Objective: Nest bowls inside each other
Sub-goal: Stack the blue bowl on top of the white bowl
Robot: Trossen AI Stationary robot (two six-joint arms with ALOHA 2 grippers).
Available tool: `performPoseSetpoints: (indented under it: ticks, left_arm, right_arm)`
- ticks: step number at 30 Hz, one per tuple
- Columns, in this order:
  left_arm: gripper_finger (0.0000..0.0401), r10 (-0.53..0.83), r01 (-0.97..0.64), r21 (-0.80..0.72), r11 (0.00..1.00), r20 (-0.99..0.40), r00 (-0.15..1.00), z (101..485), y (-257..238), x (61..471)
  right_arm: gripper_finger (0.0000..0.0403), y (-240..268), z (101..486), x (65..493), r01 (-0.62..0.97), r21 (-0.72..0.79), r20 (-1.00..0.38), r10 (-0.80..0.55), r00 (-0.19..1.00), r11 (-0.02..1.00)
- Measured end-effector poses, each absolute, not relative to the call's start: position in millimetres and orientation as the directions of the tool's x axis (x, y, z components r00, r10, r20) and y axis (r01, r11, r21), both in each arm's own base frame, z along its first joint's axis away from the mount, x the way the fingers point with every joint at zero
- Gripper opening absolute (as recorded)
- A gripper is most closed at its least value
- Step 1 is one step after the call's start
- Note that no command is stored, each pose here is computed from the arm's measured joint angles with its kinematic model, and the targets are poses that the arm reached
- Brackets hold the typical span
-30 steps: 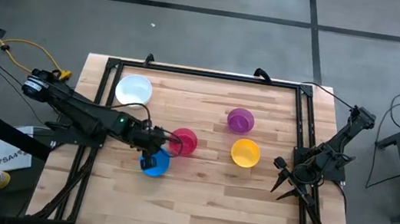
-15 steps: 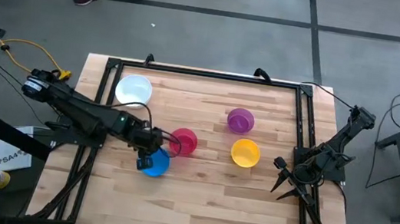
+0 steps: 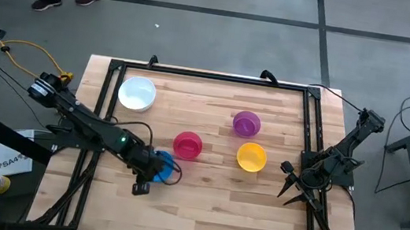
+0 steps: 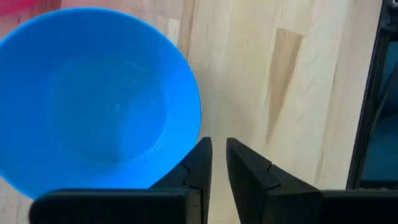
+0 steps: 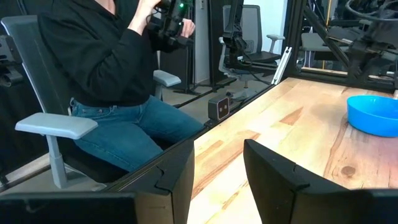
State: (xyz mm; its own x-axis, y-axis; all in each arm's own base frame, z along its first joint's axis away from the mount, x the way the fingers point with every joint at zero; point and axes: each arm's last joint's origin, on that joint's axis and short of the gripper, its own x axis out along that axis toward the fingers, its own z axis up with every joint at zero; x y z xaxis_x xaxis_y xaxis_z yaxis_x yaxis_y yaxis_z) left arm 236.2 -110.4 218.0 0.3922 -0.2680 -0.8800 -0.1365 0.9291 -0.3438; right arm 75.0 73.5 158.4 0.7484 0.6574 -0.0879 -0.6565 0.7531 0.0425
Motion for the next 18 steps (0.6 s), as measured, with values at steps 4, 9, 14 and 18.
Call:
performPoseSetpoints:
  ticks: [4, 9, 14, 18]
  left_arm:
    - [0.0049, -0.270, -0.091, -0.326, 0.941, -0.884, 0.381, 217.4, -111.4, 234.8]
    - [0.0049, -0.278, -0.039, -0.315, 0.948, -0.884, 0.376, 217.4, -113.4, 233.8]
    - [0.0066, -0.272, -0.031, -0.304, 0.952, -0.888, 0.371, 217.0, -112.8, 233.2]
    - [0.0094, -0.266, -0.027, -0.294, 0.955, -0.895, 0.359, 216.4, -112.3, 232.1]
  right_arm:
    - [0.0133, 73.6, 158.3, 75.0, -0.657, 0.043, -0.088, 0.658, 0.748, 0.753]
    - [0.0133, 73.5, 158.4, 75.0, -0.657, 0.042, -0.088, 0.657, 0.748, 0.753]
    - [0.0133, 73.5, 158.3, 75.0, -0.657, 0.043, -0.089, 0.658, 0.748, 0.753]
    - [0.0133, 73.5, 158.3, 75.0, -0.656, 0.042, -0.089, 0.657, 0.748, 0.753]
